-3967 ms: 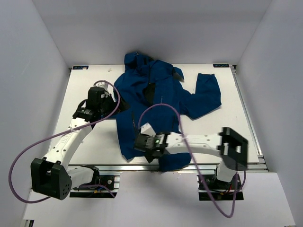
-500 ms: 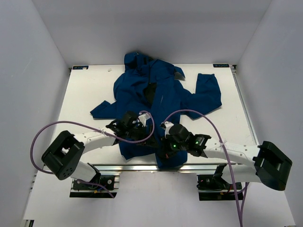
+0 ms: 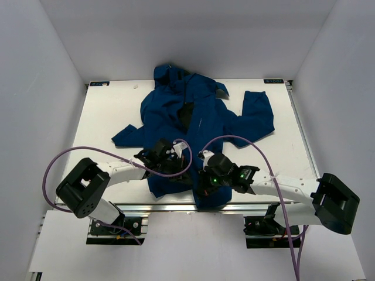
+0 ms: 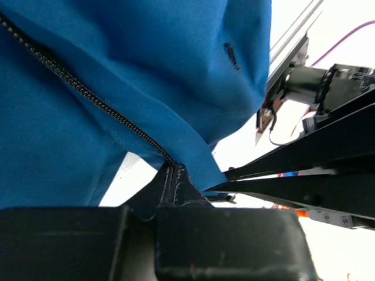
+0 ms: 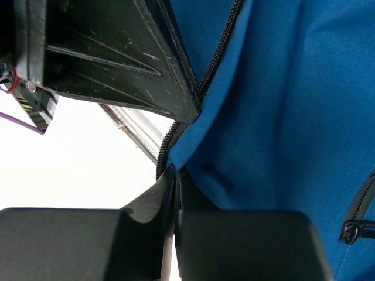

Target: Zip up the jacket

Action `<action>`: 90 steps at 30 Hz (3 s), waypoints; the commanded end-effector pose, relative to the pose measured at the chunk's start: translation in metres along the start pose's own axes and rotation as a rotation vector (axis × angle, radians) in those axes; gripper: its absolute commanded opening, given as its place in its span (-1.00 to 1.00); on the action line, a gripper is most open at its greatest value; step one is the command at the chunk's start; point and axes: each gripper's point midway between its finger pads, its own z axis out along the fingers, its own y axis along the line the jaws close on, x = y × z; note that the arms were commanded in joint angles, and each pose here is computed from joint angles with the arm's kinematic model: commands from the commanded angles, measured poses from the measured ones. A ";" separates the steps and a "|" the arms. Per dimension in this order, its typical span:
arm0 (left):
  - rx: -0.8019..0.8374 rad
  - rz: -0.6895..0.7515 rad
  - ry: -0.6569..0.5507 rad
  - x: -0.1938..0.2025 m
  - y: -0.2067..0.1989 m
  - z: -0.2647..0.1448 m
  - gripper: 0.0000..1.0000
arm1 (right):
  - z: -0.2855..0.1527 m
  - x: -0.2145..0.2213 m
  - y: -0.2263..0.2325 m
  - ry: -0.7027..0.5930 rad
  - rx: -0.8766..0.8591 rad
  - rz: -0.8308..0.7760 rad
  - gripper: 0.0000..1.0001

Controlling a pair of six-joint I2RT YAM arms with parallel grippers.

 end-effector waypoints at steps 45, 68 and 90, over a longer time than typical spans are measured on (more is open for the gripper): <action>-0.230 0.009 -0.201 -0.001 0.039 -0.032 -0.01 | 0.036 0.082 -0.065 0.434 0.627 -0.104 0.00; -0.123 0.179 -0.311 -0.047 -0.025 -0.059 0.86 | -0.056 -0.069 -0.028 -0.244 0.147 -0.042 -1.00; 0.281 0.296 -0.220 -0.068 -0.084 -0.013 0.04 | -0.056 -0.083 0.003 -0.209 -0.074 -0.049 -1.00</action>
